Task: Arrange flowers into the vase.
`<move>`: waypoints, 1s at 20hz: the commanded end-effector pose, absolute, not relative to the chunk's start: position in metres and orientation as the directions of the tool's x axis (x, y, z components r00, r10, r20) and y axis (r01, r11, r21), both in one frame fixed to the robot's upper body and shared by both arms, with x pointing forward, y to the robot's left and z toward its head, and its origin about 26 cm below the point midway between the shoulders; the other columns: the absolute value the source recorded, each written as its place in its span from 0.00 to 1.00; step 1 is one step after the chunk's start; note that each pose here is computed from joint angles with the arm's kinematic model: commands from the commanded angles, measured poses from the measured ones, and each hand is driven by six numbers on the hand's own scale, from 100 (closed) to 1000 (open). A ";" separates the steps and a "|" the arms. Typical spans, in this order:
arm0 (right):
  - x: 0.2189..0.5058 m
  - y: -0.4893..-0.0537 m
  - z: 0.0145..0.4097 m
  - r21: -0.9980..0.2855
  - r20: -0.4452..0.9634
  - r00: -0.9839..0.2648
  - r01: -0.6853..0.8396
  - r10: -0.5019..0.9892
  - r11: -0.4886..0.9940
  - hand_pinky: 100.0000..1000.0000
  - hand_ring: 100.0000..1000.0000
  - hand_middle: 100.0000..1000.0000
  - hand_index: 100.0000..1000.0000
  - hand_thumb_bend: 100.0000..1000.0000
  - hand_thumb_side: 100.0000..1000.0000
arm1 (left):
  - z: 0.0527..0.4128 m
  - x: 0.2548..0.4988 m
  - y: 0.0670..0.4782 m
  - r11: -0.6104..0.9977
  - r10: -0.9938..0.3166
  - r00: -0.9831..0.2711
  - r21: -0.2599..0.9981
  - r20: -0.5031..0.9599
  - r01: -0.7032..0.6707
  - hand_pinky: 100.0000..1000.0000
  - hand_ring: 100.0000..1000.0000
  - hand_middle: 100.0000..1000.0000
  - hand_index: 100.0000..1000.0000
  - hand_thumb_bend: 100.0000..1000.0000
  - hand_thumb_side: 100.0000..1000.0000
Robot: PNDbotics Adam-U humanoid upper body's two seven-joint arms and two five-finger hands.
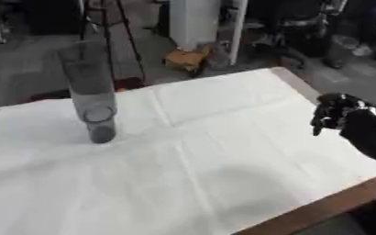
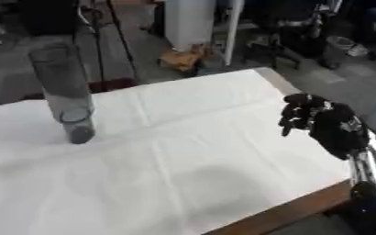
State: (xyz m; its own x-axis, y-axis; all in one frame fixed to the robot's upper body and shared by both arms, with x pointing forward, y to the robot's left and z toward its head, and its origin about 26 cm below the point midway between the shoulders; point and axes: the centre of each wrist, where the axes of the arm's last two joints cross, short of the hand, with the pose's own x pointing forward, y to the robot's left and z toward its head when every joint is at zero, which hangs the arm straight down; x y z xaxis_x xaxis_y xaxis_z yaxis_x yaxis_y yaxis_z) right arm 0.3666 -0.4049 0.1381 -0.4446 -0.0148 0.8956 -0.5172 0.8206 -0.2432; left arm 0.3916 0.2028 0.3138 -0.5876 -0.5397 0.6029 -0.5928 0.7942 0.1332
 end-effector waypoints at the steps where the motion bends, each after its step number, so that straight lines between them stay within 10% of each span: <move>1: 0.366 -0.407 0.153 -0.285 0.881 -0.472 -0.504 0.016 0.815 0.45 0.56 0.55 0.78 0.81 0.67 | 0.324 0.394 0.209 0.805 -0.519 -0.628 0.085 0.579 -0.587 0.00 0.00 0.00 0.03 0.00 0.18; 20: 0.364 -0.407 0.153 -0.281 0.886 -0.463 -0.506 0.018 0.815 0.45 0.56 0.55 0.78 0.80 0.68 | 0.335 0.399 0.218 0.909 -0.271 -0.762 -0.102 0.588 -0.403 0.00 0.00 0.00 0.03 0.00 0.18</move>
State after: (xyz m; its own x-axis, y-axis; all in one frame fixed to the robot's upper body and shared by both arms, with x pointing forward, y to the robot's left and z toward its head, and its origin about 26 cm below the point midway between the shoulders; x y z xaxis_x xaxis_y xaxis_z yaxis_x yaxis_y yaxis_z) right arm 0.3652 -0.4048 0.1387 -0.4343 -0.0063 0.9008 -0.5184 0.8195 -0.2442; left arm 0.4032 0.2140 0.3205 -0.7325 -0.2741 0.6232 -0.4140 0.9060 -0.0880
